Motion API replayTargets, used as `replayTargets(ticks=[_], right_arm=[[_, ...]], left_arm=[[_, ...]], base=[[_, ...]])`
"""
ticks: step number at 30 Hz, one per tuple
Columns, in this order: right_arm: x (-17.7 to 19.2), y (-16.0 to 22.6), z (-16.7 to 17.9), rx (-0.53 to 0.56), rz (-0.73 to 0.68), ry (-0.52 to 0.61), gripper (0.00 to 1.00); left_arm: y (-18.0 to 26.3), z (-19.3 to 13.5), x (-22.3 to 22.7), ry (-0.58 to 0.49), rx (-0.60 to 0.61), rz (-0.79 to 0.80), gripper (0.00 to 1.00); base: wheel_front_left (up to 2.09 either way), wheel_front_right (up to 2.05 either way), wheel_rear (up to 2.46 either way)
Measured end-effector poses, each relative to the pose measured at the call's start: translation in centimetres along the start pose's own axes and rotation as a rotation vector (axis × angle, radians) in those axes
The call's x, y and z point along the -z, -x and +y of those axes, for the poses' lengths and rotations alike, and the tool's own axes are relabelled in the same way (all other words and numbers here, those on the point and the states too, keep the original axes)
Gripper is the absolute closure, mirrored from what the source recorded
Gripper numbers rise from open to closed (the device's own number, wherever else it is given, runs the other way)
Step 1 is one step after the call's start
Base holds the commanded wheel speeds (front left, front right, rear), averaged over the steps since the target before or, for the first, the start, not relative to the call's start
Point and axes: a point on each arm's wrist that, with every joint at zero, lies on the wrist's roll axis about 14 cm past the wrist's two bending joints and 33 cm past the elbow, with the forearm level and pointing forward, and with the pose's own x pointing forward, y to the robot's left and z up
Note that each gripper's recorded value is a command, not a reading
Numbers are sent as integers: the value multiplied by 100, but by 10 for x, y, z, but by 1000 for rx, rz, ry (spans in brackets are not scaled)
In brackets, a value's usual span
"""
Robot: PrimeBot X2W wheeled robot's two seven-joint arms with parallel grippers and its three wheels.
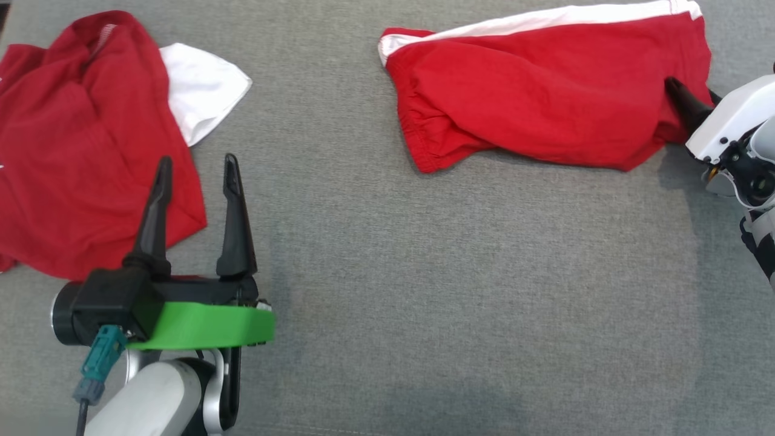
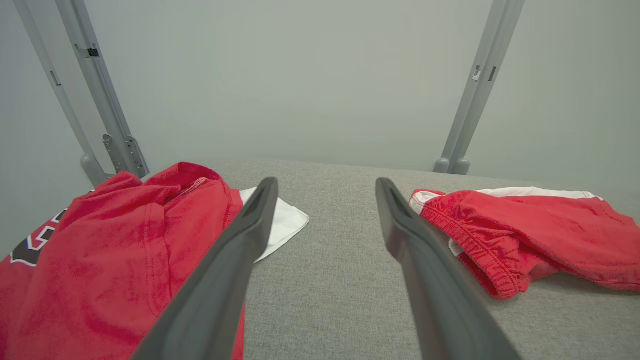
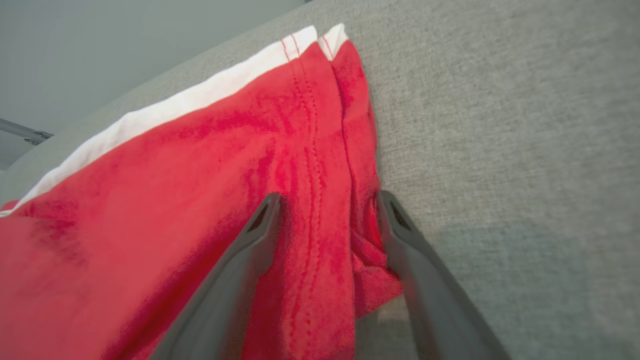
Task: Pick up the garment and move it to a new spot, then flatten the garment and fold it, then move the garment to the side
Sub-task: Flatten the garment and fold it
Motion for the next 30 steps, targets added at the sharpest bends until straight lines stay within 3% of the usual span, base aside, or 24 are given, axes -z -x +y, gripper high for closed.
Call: replayTargets(ticks=[4,8,16,19,22,25,30], right_arm=[[0,3,10,-13,35,8,100],[-8,17,-7,19,34,-20,100],[-54,102,-118,272,-60,-42,100],[-77,127,-130,316,-90,13,100],[-103,128,-101,257,-115,107,100],[-115,109,-37,114,-113,223,100],[-60,73,74,-133,44,376,100]], left_arm=[[15,9,-2,-18,-17,1,0],[29,14,3,-25,-23,27,0],[61,15,8,6,-11,54,0],[70,13,9,28,-9,60,0],[72,8,7,43,4,49,0],[70,4,9,55,12,48,0],[62,-1,16,66,32,59,0]], base=[[0,0,0],[0,0,0],[0,0,0],[0,0,0],[0,0,0],[0,0,0],[0,0,0]])
